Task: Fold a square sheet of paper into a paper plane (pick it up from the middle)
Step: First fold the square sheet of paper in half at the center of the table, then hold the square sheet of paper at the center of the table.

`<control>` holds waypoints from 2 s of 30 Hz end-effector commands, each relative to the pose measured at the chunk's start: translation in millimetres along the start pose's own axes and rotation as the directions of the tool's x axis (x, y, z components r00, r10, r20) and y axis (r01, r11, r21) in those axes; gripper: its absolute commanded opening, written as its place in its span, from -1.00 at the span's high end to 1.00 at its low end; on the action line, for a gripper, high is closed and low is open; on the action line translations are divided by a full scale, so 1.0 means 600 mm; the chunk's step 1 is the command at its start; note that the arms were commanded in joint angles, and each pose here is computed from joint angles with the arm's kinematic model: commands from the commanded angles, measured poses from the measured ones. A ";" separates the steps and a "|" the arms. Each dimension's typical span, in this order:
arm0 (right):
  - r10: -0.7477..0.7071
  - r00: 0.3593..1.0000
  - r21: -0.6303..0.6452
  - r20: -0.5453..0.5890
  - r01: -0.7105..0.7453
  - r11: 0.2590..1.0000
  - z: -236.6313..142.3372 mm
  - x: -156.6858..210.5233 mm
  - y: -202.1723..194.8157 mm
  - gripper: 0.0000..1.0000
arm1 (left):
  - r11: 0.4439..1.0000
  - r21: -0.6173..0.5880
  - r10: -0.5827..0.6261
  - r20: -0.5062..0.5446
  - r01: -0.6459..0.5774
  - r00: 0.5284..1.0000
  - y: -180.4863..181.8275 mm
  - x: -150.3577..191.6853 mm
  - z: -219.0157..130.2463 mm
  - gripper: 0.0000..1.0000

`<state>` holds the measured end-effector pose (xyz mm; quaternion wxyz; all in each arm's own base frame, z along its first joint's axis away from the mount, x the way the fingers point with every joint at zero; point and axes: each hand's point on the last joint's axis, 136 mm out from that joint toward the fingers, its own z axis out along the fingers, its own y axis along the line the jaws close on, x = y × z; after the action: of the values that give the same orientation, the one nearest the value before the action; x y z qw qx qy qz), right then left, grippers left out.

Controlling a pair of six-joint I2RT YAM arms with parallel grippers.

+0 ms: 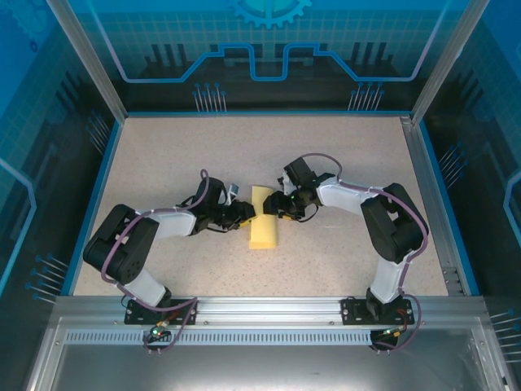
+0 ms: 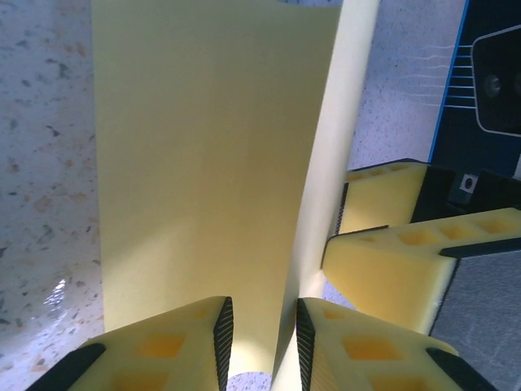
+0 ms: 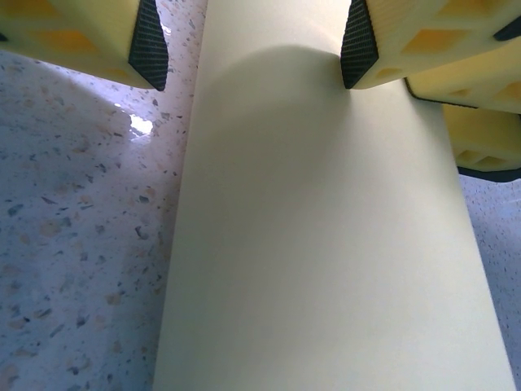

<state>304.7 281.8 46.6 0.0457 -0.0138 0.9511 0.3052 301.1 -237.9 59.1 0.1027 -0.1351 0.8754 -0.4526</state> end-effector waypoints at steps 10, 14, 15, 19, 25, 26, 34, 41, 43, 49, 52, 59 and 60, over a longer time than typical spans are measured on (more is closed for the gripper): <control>-0.006 0.999 -0.004 -0.035 0.006 1.000 0.011 0.011 0.003 -0.23 | 0.999 0.035 0.038 -0.004 -0.038 0.999 -0.024 -0.016 -0.002 0.44; -0.005 0.999 -0.001 -0.035 0.005 1.000 0.010 0.011 0.002 -0.23 | 0.999 0.025 0.040 -0.002 -0.040 0.999 -0.021 -0.017 -0.004 0.54; -0.006 0.999 -0.001 -0.034 0.006 1.000 0.011 0.011 0.002 -0.23 | 0.999 0.021 0.042 -0.002 -0.042 0.999 -0.021 -0.017 -0.005 0.57; -0.007 0.999 0.002 -0.036 0.007 1.000 0.010 0.011 0.001 -0.23 | 0.999 0.012 0.050 -0.002 -0.050 0.999 -0.019 -0.018 -0.007 0.68; -0.008 0.999 0.000 -0.032 0.008 1.000 0.007 0.010 0.004 -0.24 | 0.998 -0.011 0.065 -0.009 -0.065 0.998 -0.013 -0.017 -0.007 0.87; -0.011 1.000 -0.003 -0.029 0.011 1.000 0.005 0.009 0.006 -0.25 | 0.998 -0.015 0.067 -0.009 -0.067 0.998 -0.011 -0.017 -0.007 0.89; -0.031 0.998 -0.011 0.047 0.031 0.999 -0.028 -0.004 0.020 -0.36 | 0.994 -0.063 0.087 -0.010 -0.088 0.996 0.004 -0.019 -0.006 0.92; -0.019 1.000 -0.002 0.020 0.019 1.000 -0.012 0.000 0.015 -0.36 | 0.993 -0.084 0.083 -0.020 -0.084 0.996 0.020 -0.018 0.003 0.91; -0.014 1.000 0.008 0.005 0.014 1.000 -0.003 0.002 0.011 -0.36 | 0.993 -0.086 0.082 -0.022 -0.084 0.996 0.023 -0.017 0.004 0.90; -0.006 1.000 0.034 -0.029 0.007 0.999 0.016 0.008 0.002 -0.25 | 0.993 -0.091 0.079 -0.024 -0.081 0.997 0.028 -0.017 0.007 0.88; -0.001 0.999 0.048 -0.034 0.002 0.999 0.021 0.008 -0.004 -0.18 | 0.993 -0.088 0.081 -0.026 -0.083 0.996 0.027 -0.017 0.006 0.80; 0.010 1.000 0.068 -0.024 -0.009 0.998 0.023 0.006 -0.011 -0.13 | 0.992 -0.088 0.087 -0.036 -0.090 0.996 0.023 -0.011 0.002 0.56; 0.011 1.000 0.071 -0.022 -0.009 0.997 0.023 0.005 -0.011 -0.13 | 0.992 -0.087 0.090 -0.038 -0.093 0.995 0.023 -0.011 0.001 0.55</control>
<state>303.1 280.8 31.8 0.0372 -0.0116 0.9587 0.2816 303.7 -230.0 43.0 0.0991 -0.1034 0.8997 -0.4124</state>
